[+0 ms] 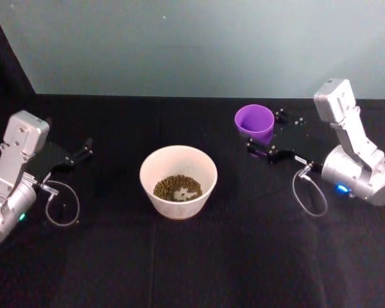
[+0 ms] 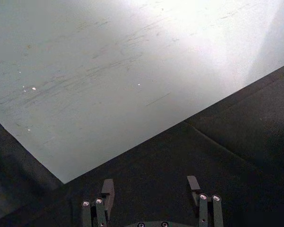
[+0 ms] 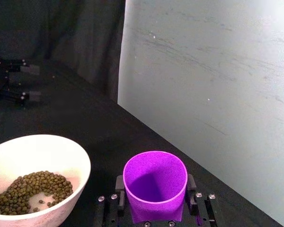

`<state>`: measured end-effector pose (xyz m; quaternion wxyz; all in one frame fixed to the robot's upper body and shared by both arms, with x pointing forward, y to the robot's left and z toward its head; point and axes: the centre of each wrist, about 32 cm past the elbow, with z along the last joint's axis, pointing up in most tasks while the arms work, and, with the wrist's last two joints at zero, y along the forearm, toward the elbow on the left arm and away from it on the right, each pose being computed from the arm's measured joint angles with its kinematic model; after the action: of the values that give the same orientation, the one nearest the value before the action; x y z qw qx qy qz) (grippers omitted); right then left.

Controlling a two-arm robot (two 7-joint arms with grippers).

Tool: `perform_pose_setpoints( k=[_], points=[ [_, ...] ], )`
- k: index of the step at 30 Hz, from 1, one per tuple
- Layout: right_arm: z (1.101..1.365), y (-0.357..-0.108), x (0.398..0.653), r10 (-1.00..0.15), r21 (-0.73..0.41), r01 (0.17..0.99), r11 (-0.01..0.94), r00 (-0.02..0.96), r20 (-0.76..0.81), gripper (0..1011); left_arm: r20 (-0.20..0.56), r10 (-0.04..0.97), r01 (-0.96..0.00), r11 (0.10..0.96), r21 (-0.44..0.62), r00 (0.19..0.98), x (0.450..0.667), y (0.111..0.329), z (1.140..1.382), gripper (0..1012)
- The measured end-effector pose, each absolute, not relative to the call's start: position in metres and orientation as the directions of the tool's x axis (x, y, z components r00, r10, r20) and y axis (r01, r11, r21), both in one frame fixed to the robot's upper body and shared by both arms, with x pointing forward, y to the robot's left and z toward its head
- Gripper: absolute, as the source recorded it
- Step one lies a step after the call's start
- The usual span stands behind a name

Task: Pick up the cup and pour the mung beans from the cup into the bowl.

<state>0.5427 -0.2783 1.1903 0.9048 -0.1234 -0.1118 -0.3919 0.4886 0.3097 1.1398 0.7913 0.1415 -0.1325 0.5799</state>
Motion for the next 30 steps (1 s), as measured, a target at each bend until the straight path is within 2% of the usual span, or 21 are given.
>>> perform_pose_setpoints(
  k=[19, 30],
  points=[
    [1.188, -0.279, 0.543, -0.680, -0.129, 0.733, 0.668, 0.672, 0.294, 736, 0.374, 0.880, -0.955, 0.287, 0.070, 0.292, 0.489, 0.310, 1.140, 1000],
    [1.171, -0.294, 0.550, -0.681, -0.051, 0.698, 0.714, 0.710, 0.180, 736, 0.374, 0.880, -0.955, 0.287, 0.070, 0.292, 0.489, 0.310, 1.140, 1000]
  ],
)
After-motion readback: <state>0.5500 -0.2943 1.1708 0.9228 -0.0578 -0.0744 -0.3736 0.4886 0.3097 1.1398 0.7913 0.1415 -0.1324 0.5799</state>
